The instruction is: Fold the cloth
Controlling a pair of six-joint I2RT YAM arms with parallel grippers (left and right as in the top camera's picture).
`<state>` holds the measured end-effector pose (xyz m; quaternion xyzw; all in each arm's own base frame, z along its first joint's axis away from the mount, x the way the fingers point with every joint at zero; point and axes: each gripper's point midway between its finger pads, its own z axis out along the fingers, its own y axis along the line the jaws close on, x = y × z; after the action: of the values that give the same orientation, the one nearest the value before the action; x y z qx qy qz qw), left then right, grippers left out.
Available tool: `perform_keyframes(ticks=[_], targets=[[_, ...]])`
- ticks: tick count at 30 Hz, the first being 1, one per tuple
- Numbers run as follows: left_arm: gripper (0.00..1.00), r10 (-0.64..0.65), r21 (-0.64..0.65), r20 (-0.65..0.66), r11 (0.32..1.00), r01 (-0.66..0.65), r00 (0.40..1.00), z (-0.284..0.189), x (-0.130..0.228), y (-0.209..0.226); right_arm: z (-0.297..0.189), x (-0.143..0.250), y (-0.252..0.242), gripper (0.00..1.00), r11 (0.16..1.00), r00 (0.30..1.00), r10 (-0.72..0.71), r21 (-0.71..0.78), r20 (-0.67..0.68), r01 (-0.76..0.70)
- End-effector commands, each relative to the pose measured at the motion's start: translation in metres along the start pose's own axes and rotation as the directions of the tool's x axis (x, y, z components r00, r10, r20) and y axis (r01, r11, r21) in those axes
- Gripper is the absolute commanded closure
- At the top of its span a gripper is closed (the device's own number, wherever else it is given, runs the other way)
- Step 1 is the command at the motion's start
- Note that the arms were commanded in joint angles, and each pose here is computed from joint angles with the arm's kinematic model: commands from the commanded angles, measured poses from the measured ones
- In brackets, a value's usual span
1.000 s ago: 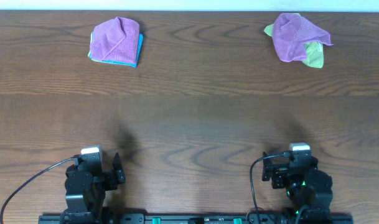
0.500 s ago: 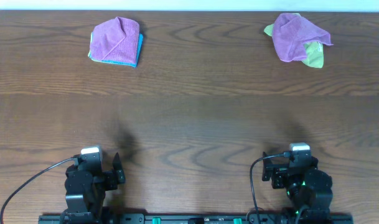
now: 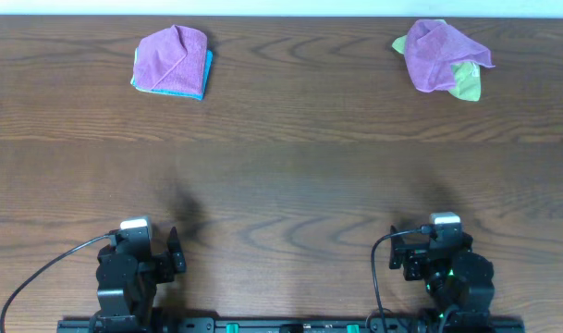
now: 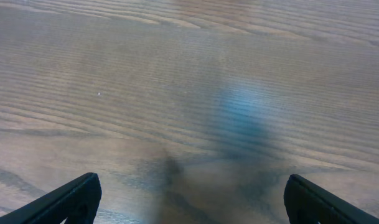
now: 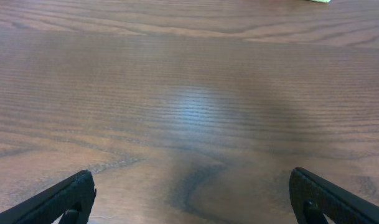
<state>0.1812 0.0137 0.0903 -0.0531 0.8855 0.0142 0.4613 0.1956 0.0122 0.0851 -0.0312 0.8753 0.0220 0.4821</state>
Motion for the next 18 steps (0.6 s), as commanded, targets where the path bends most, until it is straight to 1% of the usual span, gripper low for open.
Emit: perform_keyframes(ticks=[1,9,13,18], targets=[[0.05,-0.004,-0.006,0.004,1.0,0.004,1.0,0.0,0.0,0.001,0.003,0.005,-0.004,0.01,1.0,1.0,0.023,0.019,-0.005,-0.023],[0.05,-0.004,-0.005,0.004,1.0,0.004,1.0,0.0,0.0,0.001,0.003,0.004,-0.001,0.01,1.0,1.0,0.026,0.003,-0.001,-0.026],[0.05,-0.004,-0.005,0.004,1.0,0.004,1.0,0.0,0.0,0.001,0.002,0.001,-0.003,0.01,0.995,0.995,0.101,0.01,-0.001,-0.101],[0.05,-0.004,-0.006,0.004,1.0,0.004,1.0,0.0,0.0,0.001,-0.003,-0.007,-0.01,0.01,0.968,0.967,0.247,0.052,-0.063,-0.244]])
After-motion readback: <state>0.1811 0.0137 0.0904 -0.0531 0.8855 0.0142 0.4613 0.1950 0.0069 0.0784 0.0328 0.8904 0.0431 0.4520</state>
